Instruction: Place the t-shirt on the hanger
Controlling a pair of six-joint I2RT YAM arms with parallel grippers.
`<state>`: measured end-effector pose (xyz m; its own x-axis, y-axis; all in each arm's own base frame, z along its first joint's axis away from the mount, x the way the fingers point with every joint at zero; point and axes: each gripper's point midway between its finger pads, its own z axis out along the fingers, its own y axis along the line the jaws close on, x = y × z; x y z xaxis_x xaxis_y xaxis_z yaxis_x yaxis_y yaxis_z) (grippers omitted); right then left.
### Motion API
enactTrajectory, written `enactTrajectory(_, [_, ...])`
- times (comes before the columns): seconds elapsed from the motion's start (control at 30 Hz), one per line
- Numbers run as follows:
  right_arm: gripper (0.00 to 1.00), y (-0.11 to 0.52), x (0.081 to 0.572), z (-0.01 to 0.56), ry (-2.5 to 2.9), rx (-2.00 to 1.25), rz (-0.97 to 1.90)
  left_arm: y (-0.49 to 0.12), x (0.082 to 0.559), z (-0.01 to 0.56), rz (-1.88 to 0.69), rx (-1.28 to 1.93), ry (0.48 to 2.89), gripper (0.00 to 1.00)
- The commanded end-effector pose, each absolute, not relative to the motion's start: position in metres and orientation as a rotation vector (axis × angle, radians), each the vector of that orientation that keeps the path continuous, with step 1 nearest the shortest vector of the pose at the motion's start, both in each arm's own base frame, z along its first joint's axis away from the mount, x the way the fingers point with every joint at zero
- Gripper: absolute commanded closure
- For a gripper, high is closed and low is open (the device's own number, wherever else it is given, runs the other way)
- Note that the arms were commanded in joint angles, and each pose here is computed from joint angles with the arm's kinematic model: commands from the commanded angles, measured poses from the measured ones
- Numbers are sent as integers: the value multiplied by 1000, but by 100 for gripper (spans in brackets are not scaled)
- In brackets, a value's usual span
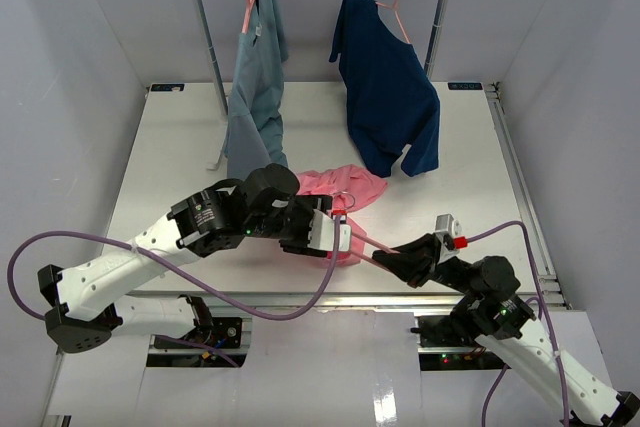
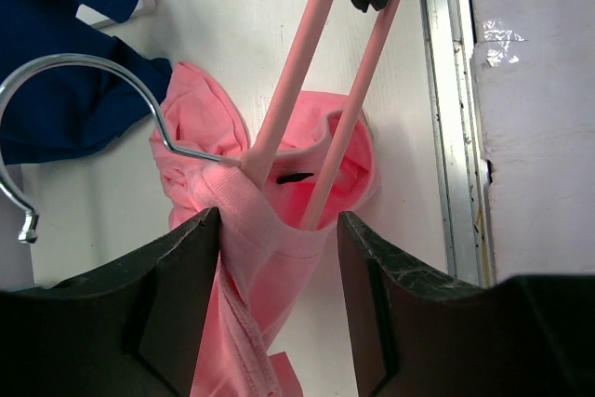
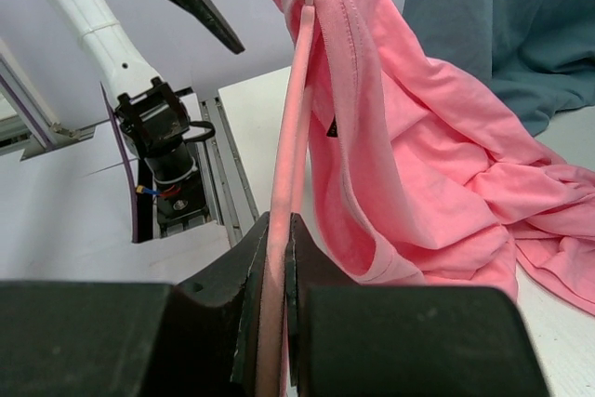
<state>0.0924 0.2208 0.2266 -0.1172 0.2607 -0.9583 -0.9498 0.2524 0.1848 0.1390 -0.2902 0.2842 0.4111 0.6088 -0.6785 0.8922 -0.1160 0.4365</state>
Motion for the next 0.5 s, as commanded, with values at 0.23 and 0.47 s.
enactTrajectory(0.23, [92,214,66,282,1019,-823,1249,-283,144,297,-373,1765,1269,36])
enactTrajectory(0.47, [92,213,61,287,989,-842,1255,-282,128,281,-461,1841,1318,48])
